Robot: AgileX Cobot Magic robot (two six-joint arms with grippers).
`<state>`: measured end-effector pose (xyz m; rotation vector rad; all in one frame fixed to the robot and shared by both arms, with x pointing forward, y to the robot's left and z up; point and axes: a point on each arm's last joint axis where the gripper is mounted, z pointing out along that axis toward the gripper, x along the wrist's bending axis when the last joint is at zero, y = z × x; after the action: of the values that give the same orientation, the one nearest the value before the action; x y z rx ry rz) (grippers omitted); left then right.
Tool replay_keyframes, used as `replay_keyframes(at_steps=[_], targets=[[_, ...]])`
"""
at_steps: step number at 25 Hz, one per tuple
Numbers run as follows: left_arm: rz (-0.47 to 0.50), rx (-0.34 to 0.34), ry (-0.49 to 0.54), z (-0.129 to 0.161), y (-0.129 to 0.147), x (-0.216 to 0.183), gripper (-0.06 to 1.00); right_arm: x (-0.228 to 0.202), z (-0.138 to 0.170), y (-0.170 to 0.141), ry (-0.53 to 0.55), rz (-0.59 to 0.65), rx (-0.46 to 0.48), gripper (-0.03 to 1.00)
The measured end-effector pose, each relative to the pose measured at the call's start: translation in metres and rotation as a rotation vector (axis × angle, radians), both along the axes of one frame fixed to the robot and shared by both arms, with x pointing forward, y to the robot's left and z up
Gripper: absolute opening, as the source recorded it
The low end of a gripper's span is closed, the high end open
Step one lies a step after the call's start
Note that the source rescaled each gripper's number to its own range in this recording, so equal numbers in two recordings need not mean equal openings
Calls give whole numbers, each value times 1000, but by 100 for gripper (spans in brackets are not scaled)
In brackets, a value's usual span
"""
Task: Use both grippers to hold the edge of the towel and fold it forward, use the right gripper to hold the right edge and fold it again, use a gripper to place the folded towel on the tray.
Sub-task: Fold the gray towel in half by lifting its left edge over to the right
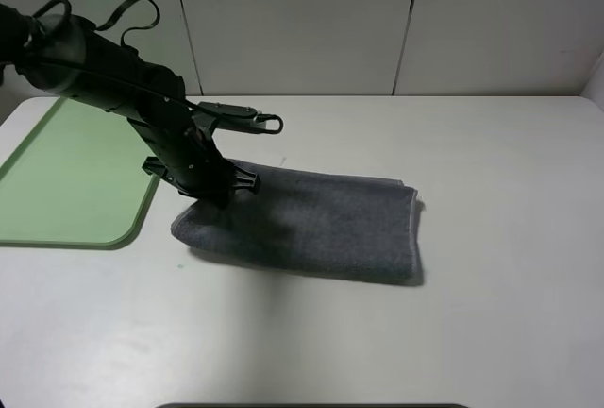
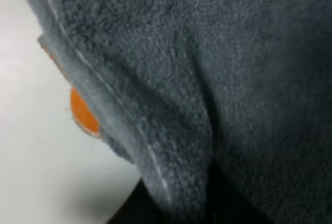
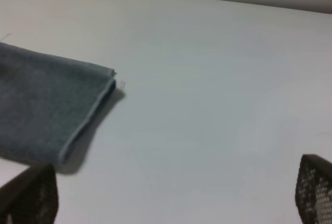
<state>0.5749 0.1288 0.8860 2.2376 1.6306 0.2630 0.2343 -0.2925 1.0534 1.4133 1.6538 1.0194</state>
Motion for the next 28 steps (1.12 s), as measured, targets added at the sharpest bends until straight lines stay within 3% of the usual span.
replay_keyframes(at_steps=[14, 28], targets=[[33, 71, -41, 56, 39, 6, 8, 0, 0, 0, 0, 0, 0, 100], [30, 168, -78, 112, 47, 19, 8, 0, 0, 0, 0, 0, 0, 100]])
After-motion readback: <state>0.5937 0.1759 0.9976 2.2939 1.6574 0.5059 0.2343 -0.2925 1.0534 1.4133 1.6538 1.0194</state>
